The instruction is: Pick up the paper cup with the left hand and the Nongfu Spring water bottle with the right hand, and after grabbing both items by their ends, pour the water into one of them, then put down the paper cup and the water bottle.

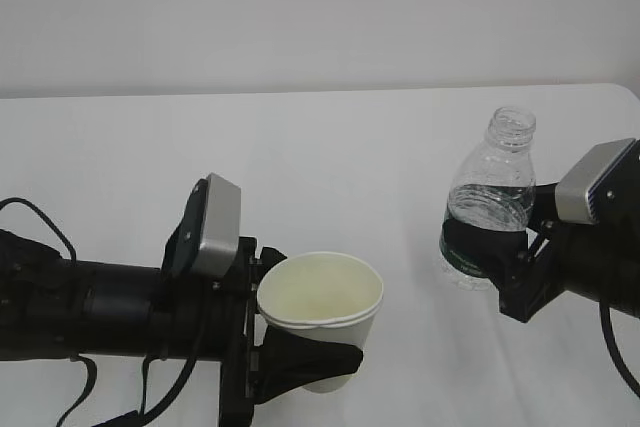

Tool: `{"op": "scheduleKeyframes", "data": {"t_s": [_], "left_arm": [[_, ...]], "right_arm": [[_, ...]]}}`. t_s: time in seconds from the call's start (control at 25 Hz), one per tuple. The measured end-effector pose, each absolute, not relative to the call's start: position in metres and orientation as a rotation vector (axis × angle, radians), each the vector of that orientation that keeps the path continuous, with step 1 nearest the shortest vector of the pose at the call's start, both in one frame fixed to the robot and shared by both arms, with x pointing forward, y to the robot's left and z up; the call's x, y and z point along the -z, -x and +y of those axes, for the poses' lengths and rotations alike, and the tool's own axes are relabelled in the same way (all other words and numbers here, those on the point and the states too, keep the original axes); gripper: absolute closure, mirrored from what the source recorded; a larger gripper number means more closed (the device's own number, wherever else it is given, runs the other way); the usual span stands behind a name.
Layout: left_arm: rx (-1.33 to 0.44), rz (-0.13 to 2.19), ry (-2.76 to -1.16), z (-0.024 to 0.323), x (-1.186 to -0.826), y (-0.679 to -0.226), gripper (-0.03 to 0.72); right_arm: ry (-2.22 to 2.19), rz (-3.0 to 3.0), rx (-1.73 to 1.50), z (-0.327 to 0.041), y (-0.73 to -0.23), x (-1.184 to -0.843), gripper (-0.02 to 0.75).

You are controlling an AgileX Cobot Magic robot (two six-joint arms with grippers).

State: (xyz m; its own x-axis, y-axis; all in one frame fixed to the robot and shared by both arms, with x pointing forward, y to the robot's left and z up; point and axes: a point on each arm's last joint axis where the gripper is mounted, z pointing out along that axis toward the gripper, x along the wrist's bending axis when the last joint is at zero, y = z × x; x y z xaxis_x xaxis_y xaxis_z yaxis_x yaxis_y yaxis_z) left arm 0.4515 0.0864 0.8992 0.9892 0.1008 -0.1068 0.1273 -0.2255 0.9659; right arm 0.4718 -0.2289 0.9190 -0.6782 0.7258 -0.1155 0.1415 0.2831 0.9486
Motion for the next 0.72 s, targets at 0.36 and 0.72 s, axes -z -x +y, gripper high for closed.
{"op": "scheduleKeyframes", "data": {"t_s": [0.36, 0.72], "left_arm": [[0.039, 0.141, -1.811, 0.0862, -0.8986, -0.4491, 0.249], [0.027, 0.125, -1.812, 0.0862, -0.8986, -0.4491, 0.25]], "right_arm": [[-0.736, 2.044, -1.417, -0.2268, -0.4701, -0.9186, 0.264], [-0.661, 2.05, -1.428, -0.2239, -0.4769, -0.9242, 0.264]]}}
